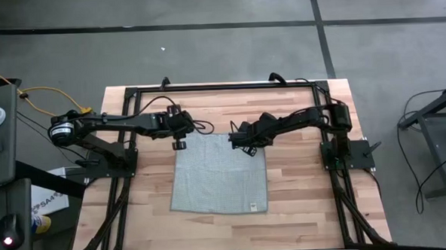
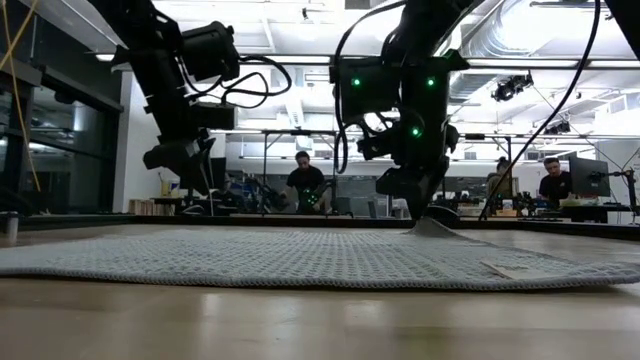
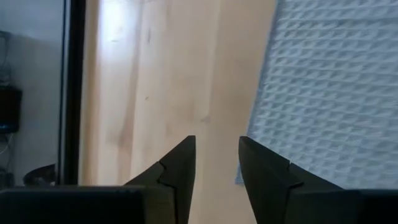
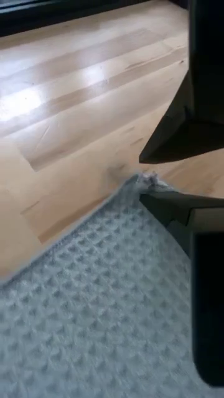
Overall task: Fold microfiber towels
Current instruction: Fold the gray towel
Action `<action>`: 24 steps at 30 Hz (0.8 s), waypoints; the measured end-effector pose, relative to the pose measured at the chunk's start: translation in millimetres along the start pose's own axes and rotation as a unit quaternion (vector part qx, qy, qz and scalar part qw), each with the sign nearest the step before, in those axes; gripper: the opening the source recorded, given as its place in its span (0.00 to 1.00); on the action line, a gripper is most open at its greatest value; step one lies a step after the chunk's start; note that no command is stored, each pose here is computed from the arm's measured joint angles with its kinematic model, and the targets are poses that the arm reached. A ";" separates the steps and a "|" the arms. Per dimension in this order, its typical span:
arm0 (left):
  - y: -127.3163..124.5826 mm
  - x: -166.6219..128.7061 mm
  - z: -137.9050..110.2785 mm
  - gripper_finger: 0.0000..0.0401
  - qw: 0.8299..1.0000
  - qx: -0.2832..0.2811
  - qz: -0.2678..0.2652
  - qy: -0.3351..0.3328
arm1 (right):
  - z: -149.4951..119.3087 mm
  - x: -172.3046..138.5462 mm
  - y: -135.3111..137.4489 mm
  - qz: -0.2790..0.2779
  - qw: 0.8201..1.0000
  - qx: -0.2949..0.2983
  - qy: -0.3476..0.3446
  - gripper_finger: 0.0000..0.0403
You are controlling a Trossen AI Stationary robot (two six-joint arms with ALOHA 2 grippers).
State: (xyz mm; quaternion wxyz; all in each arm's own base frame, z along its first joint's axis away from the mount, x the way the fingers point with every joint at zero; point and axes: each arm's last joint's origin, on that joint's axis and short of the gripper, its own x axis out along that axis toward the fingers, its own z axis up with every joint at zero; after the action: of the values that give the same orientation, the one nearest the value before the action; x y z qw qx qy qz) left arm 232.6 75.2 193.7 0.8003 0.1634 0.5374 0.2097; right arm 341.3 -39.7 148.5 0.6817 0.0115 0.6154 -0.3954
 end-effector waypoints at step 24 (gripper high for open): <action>3.0 -0.7 -0.4 0.30 0.999 -0.010 0.049 0.012 | 13.5 12.4 -47.4 -0.091 0.996 -0.023 0.007 0.34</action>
State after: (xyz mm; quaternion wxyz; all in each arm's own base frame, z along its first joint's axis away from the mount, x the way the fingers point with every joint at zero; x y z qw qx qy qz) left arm 231.5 77.4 195.6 0.7846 0.1785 0.5358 0.2558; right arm 325.5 -85.5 163.6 0.6386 -0.0576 0.6272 -0.4421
